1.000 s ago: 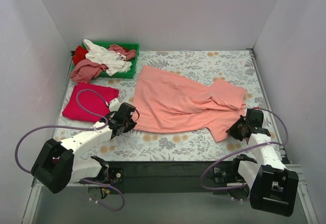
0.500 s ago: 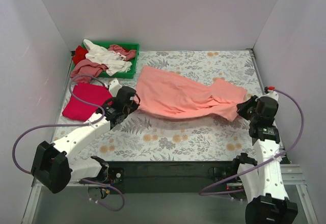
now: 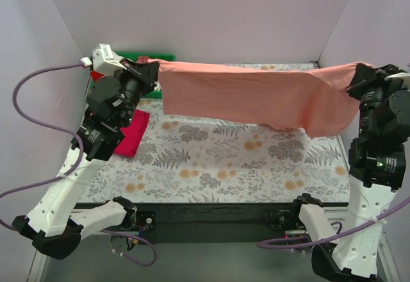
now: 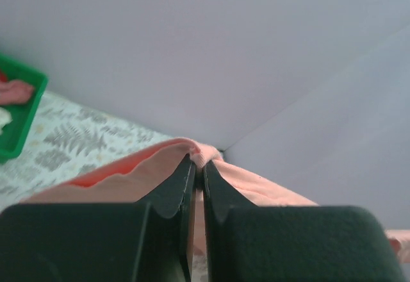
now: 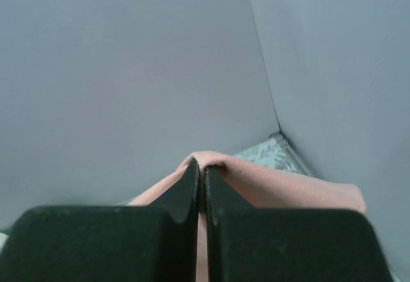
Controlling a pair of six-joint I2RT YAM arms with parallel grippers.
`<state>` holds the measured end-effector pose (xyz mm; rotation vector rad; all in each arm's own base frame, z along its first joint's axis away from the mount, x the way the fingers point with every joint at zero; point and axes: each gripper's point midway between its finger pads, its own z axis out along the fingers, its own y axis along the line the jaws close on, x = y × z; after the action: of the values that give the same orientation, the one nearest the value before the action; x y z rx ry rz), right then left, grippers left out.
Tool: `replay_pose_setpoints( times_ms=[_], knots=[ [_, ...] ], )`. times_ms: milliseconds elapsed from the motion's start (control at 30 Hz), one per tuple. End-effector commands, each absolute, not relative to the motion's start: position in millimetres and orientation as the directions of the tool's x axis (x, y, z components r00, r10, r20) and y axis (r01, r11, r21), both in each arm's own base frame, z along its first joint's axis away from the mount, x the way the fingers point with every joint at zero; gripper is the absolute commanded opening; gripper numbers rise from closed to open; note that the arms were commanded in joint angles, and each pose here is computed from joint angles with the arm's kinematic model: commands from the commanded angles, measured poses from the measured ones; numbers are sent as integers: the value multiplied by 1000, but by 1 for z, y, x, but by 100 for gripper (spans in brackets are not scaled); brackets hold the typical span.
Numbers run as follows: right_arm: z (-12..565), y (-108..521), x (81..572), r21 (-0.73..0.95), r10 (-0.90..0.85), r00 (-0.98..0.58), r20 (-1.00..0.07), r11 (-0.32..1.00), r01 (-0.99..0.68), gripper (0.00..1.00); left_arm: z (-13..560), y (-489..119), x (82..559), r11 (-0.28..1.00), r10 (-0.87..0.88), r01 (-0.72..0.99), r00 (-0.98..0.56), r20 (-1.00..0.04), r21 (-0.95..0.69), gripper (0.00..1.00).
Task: Fold and stack the t-shirts
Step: Flatten the tshirt out
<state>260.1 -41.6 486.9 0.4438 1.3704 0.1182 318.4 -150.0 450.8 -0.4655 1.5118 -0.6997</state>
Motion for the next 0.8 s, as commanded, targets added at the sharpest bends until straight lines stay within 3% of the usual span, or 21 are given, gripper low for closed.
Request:
replay_pose_setpoints(
  times_ms=[0, 167, 433, 600, 767],
  knots=[
    [560, -51, 224, 305, 219, 356, -909, 930, 205, 1, 534, -148, 282, 708, -660, 344, 11, -751, -617, 0],
    [641, -42, 166, 246, 128, 507, -852, 954, 173, 1, 602, -128, 239, 670, -692, 463, 107, -714, -580, 0],
    [711, -18, 97, 151, 48, 674, -738, 984, 96, 1, 677, -101, 176, 623, -728, 600, 210, -652, -502, 0],
    [713, -16, 97, 123, 26, 683, -730, 988, 94, 1, 677, -95, 179, 645, -721, 571, 235, -651, -508, 0],
    [689, -19, 151, 102, 32, 602, -798, 991, 82, 1, 648, -96, 228, 720, -679, 419, 256, -688, -554, 0]
  ],
)
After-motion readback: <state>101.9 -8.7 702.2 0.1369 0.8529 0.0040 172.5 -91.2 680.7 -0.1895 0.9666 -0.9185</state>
